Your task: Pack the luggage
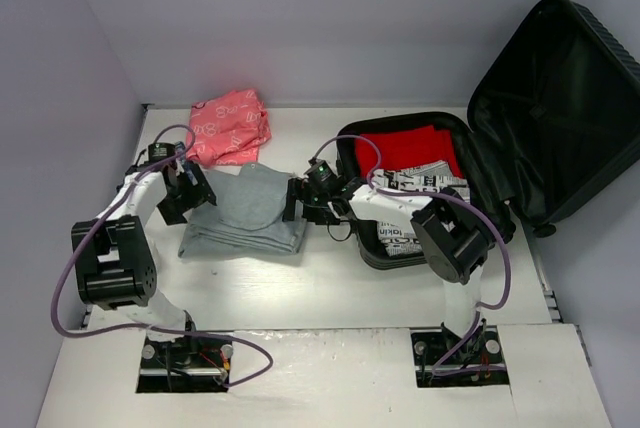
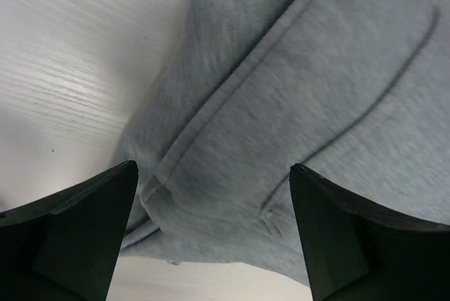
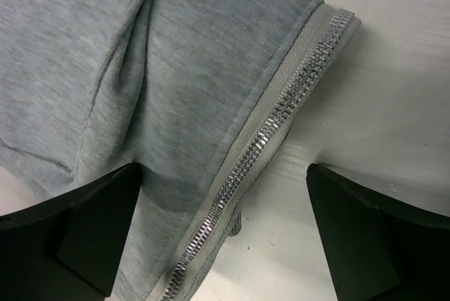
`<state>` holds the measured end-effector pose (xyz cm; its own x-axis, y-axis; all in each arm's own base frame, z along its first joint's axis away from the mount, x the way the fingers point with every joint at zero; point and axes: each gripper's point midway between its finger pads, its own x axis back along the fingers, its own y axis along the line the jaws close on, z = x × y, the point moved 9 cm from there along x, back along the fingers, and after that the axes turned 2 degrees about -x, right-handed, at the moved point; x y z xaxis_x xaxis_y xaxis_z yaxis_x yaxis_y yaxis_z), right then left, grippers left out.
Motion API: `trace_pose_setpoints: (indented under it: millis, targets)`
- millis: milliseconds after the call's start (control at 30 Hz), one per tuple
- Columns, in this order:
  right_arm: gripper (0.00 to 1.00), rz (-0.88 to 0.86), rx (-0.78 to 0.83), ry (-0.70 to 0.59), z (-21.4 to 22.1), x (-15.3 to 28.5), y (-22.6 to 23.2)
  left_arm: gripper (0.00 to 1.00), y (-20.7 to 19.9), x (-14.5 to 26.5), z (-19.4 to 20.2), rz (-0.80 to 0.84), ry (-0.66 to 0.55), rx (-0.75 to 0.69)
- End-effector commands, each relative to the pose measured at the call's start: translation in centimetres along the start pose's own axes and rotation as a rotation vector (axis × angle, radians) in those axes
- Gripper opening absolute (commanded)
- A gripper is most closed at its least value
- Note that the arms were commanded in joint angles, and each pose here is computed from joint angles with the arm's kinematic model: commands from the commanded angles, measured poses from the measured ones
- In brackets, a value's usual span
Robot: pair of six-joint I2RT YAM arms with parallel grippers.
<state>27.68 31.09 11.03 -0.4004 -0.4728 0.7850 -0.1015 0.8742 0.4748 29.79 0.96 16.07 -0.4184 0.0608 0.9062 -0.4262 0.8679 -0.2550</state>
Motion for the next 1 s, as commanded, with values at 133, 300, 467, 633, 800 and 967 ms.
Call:
trace_pose_setpoints:
  millis: [133, 300, 467, 633, 800, 967]
  targets:
    - [1.00, -0.064, -0.014, 0.027, 1.3, -1.4, -0.2, 0.83, 0.6, -3.2, -0.5, -0.014, -0.025, -0.015]
    - [0.99, -0.095, 0.003, 0.064, 2.3, -2.6, -0.9, 0.83, 1.5, -5.9, 0.8, -0.057, 0.070, -0.004]
    - [0.83, -0.125, 0.020, 0.085, 2.8, -3.4, -1.0, 0.79, 1.7, -7.4, 2.0, -0.042, 0.154, 0.029]
    - [0.47, -0.172, 0.063, 0.074, 2.2, -3.4, -0.2, 0.28, 1.6, -6.7, 2.2, -0.043, 0.170, 0.037]
    - [0.01, -0.237, 0.147, 0.006, 0.2, -1.7, 1.9, 0.00, 0.6, -3.7, 1.8, 0.012, 0.129, 0.057]
    - [0.00, -0.285, 0.289, -0.146, -3.7, 3.2, 5.1, 0.00, -1.3, 2.2, 0.6, 0.103, -0.011, 0.105]
